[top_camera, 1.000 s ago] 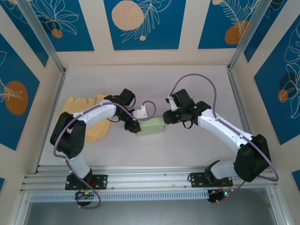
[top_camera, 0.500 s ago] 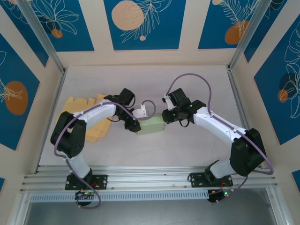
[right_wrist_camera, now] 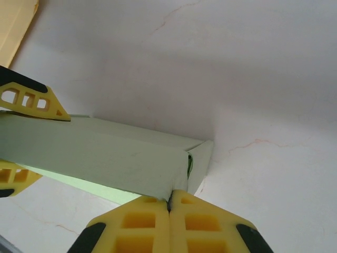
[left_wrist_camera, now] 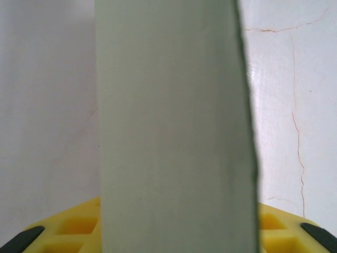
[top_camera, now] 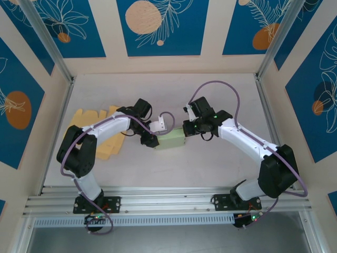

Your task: Fold the paper box

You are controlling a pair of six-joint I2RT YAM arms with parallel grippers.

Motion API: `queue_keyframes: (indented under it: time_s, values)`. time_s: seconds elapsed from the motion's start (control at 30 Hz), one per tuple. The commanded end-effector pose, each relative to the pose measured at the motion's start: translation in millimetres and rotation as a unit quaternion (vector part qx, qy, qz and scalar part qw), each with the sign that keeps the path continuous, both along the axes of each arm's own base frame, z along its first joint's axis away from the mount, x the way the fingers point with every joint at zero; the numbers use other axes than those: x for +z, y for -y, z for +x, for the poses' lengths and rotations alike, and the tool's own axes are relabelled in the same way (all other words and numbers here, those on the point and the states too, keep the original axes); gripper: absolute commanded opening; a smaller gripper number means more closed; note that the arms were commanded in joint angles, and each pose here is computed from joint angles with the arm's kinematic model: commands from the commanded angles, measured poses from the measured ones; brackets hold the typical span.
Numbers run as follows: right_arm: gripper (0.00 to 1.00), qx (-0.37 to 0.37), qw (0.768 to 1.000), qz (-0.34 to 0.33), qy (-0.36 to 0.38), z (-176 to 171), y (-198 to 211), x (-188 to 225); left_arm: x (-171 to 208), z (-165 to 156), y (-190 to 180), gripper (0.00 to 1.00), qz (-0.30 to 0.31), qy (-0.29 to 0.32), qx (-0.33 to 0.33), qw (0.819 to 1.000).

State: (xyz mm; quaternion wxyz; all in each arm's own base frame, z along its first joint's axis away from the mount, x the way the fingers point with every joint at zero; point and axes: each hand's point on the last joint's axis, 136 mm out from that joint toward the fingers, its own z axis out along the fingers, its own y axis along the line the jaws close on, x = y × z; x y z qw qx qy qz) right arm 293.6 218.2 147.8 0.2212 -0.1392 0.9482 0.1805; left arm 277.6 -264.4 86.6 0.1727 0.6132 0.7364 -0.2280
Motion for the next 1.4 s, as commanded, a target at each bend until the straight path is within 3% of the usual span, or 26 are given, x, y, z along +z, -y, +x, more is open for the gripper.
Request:
queue_keyframes:
  time_s: [0.0, 0.2, 0.63, 0.83, 1.17, 1.37]
  values:
    - [0.00, 0.001, 0.998, 0.058, -0.011, 1.7, -20.4, 22.3, -6.3, 1.1, -5.2, 0.32, 0.014, -0.006, -0.001, 1.000]
    - [0.00, -0.004, 0.995, 0.092, -0.040, 0.8, -34.0, 27.7, -8.4, 1.1, -7.0, 0.32, 0.026, -0.005, -0.004, 1.000]
    - [0.00, -0.013, 0.999, 0.024, -0.032, -4.7, -13.1, -16.9, -12.4, 5.6, -8.0, 0.33, 0.036, -0.008, 0.004, 0.999]
    - [0.00, -0.022, 0.999, 0.006, -0.030, -3.3, -5.7, -29.1, -8.7, 8.7, -9.2, 0.46, 0.036, -0.003, 0.015, 0.999]
    - [0.00, -0.028, 0.999, -0.008, -0.042, -4.9, 3.4, -42.3, -10.6, 14.9, -14.4, 0.48, 0.047, 0.002, 0.031, 0.998]
    - [0.00, -0.024, 0.999, -0.010, -0.032, -10.5, 6.0, -50.1, -2.6, 26.9, -14.8, 0.56, 0.041, 0.031, 0.057, 0.997]
